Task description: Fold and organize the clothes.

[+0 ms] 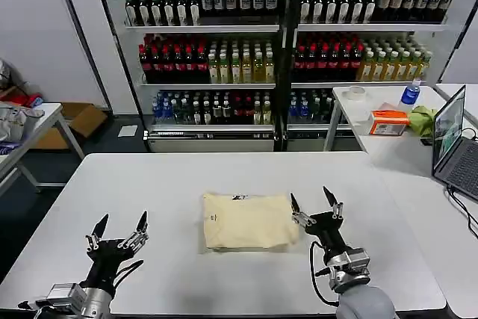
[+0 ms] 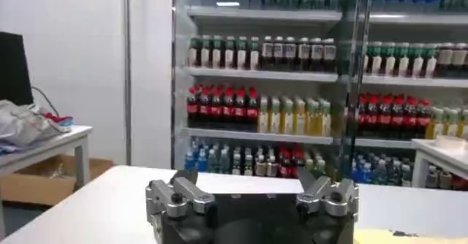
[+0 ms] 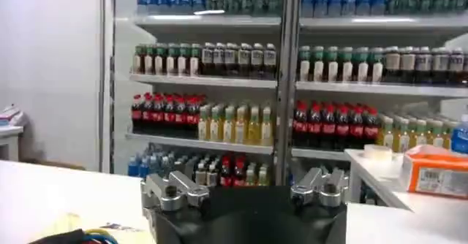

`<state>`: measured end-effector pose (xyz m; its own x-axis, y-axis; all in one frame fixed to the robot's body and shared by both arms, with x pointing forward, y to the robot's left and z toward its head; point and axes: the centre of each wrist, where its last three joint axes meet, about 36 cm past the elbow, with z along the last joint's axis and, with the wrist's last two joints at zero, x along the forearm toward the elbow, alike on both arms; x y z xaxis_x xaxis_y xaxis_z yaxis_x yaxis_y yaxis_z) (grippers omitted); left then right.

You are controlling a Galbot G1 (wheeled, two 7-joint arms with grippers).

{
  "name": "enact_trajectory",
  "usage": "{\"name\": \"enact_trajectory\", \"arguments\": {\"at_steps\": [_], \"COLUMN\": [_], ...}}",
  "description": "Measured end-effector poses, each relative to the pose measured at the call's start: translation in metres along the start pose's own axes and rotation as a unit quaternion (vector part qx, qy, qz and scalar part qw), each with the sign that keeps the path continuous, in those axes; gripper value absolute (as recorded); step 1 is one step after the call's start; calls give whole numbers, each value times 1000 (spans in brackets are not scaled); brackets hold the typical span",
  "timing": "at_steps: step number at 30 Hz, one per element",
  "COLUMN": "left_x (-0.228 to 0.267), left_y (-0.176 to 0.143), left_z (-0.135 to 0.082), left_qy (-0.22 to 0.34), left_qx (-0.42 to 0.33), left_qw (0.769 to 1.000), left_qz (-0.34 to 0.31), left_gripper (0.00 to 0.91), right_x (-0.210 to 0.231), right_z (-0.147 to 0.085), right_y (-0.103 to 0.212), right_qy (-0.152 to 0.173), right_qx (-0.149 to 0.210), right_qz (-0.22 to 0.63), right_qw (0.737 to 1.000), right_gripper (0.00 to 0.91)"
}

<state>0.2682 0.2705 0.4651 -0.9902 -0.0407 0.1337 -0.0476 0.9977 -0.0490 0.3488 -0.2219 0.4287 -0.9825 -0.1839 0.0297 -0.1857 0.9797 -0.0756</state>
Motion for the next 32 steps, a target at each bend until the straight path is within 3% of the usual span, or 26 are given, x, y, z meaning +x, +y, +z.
{"name": "enact_trajectory", "arguments": {"at_steps": [32], "left_x": [1], "left_y": [0], "left_z": [2], "left_qy": [3], "left_qx": [-3], "left_qw": [1000], "left_qz": [0], "left_gripper": [907], "right_x": [4], "right_z": [-9], "right_y": [7], "right_qy": [-10], "right_qx": [15], "right_qz": [7], "right_qw": [1000], "right_gripper": [907]}}
